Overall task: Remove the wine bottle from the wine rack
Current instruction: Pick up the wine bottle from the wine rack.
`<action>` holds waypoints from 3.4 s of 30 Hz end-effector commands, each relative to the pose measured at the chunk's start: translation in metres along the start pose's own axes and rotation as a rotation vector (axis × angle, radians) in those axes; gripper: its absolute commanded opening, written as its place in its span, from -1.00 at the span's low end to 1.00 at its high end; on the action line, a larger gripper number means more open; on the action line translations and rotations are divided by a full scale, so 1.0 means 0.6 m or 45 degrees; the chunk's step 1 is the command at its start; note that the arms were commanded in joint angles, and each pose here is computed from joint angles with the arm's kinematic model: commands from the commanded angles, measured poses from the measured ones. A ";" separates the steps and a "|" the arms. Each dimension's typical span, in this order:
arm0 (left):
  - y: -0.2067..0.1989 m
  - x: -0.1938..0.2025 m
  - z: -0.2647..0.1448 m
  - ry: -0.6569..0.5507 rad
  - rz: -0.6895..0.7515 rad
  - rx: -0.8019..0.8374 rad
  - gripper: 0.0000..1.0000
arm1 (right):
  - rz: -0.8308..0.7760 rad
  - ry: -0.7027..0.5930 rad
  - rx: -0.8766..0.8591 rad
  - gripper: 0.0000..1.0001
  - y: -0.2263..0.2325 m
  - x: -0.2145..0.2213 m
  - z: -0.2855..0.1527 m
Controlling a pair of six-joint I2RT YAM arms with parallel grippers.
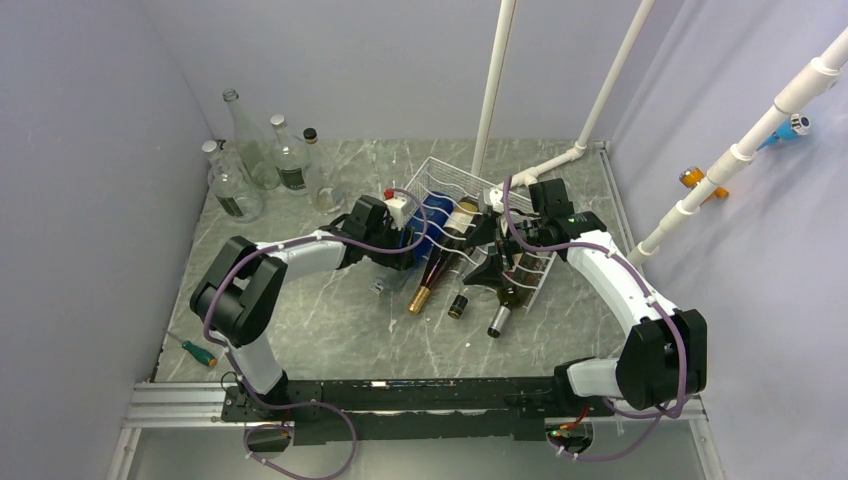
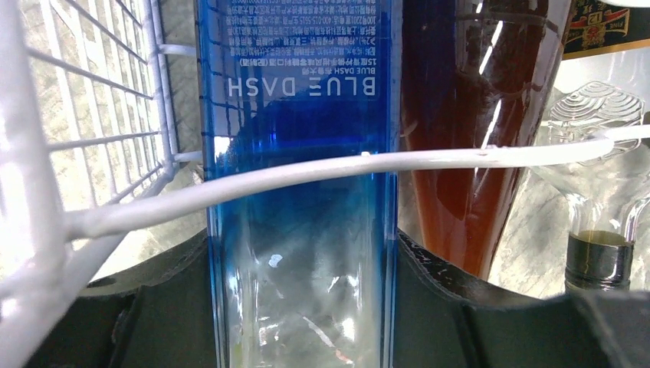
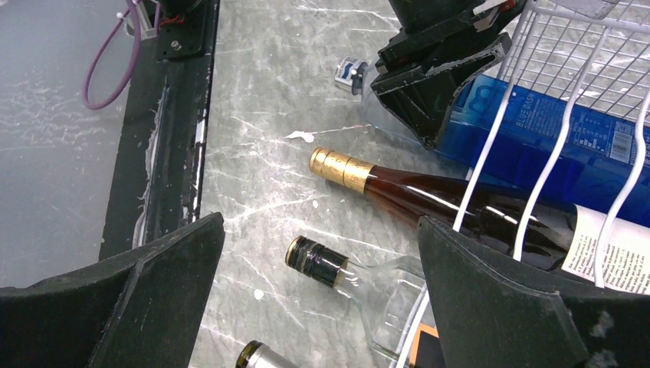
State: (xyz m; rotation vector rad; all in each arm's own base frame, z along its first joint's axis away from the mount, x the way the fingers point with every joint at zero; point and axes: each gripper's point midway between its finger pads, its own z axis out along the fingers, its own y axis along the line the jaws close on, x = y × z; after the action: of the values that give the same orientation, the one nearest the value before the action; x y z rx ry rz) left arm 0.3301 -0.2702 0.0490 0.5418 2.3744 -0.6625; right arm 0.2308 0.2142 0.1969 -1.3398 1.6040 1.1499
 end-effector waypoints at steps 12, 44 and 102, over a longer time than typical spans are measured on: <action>0.001 -0.013 -0.077 -0.132 0.170 -0.044 -1.00 | -0.080 -0.027 0.001 1.00 0.000 -0.022 -0.007; -0.021 0.030 -0.232 -0.069 0.001 -0.124 -1.00 | -0.079 -0.031 -0.006 1.00 0.002 -0.022 -0.006; -0.076 0.053 -0.357 0.114 -0.616 0.333 -1.00 | -1.054 0.340 -0.190 0.99 0.032 -0.093 0.335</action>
State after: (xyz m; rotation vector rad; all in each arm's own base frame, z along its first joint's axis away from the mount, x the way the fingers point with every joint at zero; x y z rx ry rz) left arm 0.1716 -0.1569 0.1409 -0.0753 2.7529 -0.9939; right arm 0.2066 0.4046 0.1730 -2.0699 1.0085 0.6898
